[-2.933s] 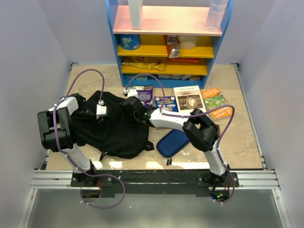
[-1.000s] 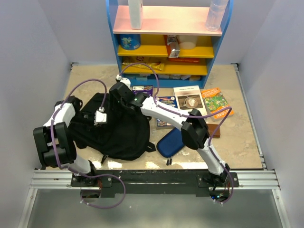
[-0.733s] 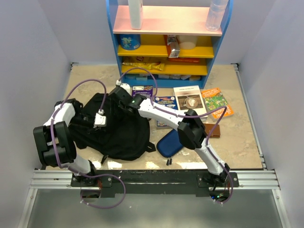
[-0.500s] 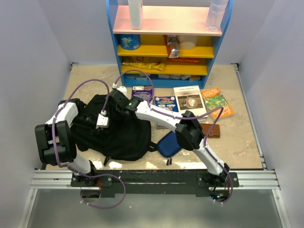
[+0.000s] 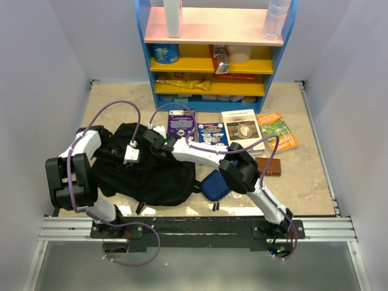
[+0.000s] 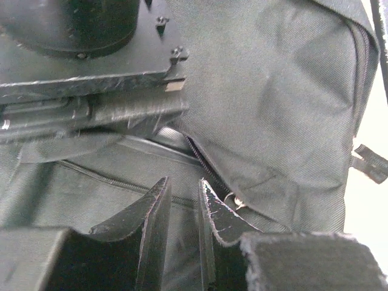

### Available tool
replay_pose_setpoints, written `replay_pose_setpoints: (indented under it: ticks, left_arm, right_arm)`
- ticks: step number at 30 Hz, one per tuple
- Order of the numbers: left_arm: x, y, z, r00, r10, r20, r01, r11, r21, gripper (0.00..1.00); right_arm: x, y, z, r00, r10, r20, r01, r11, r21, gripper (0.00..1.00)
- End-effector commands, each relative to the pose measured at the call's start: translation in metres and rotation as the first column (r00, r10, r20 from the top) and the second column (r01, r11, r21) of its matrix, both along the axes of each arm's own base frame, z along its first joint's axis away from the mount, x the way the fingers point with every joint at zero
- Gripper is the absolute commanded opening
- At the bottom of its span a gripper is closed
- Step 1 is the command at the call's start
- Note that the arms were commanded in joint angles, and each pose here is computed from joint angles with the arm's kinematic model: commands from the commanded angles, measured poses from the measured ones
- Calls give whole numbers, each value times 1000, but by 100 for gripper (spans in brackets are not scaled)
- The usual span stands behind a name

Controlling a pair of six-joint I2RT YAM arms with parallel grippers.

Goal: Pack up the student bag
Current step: Unzip the student bag at the center of the board.

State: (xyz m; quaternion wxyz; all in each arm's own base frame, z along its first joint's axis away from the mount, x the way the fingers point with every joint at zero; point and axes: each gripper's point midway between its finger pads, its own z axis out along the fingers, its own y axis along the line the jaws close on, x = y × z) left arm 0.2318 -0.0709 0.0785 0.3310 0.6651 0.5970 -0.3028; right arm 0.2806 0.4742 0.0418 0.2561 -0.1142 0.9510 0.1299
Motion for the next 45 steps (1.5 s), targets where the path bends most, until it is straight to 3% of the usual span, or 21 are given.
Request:
replay_pose_setpoints:
  ticks: [1,2,4,10,13,14,15,24,30,35,39,42,43,45]
  left_arm:
    - [16,-7,13,995,-2,102,6,999,-46,29]
    - [18,-6,13,995,5,103,-1,999,-41,29]
    - [24,-5,13,994,33,107,-29,999,-37,29]
    - [40,-5,2,986,144,83,-143,990,-17,39]
    - [36,-16,-7,987,159,30,-159,987,10,48]
    - [33,-21,-9,986,164,1,-164,986,14,59]
    - [36,-23,-10,985,172,9,-172,985,16,61]
    - [67,-21,-27,914,404,-48,-397,912,102,67]
    - [66,-19,-48,893,450,-16,-440,881,175,70]
    - [49,-23,-71,902,426,-70,-398,883,248,66]
    - [59,-11,-81,881,472,-26,-441,841,314,58]
    - [69,-7,-79,860,509,-19,-474,814,335,30]
    - [72,-6,-78,856,516,-16,-481,808,340,6]
    - [76,-3,-75,844,535,-16,-497,794,351,0]
  right_arm:
    - [-3,-15,28,1000,-7,31,8,1000,-5,23]
    - [-6,-19,23,1000,-9,19,9,1000,-13,9]
    - [-10,-23,21,1000,-9,13,9,1000,-1,1]
    - [-15,-16,16,1000,-2,-1,2,998,70,0]
    - [-18,-19,8,1000,-7,-13,8,998,69,0]
    - [-20,-20,6,1000,-10,-20,11,997,76,0]
    - [-20,-16,6,1000,-7,-20,9,994,105,0]
    - [-27,-15,-13,997,-5,-71,17,986,166,0]
    - [-34,-13,-21,995,8,-100,10,983,183,0]
    - [-36,-13,-24,994,10,-105,10,981,192,0]
    - [-37,-13,-24,994,13,-106,8,980,198,0]
    - [-36,-14,-23,995,9,-103,12,980,200,0]
    - [-36,-15,-24,994,9,-105,12,980,197,0]
    - [-36,-14,-24,995,7,-104,14,979,202,0]
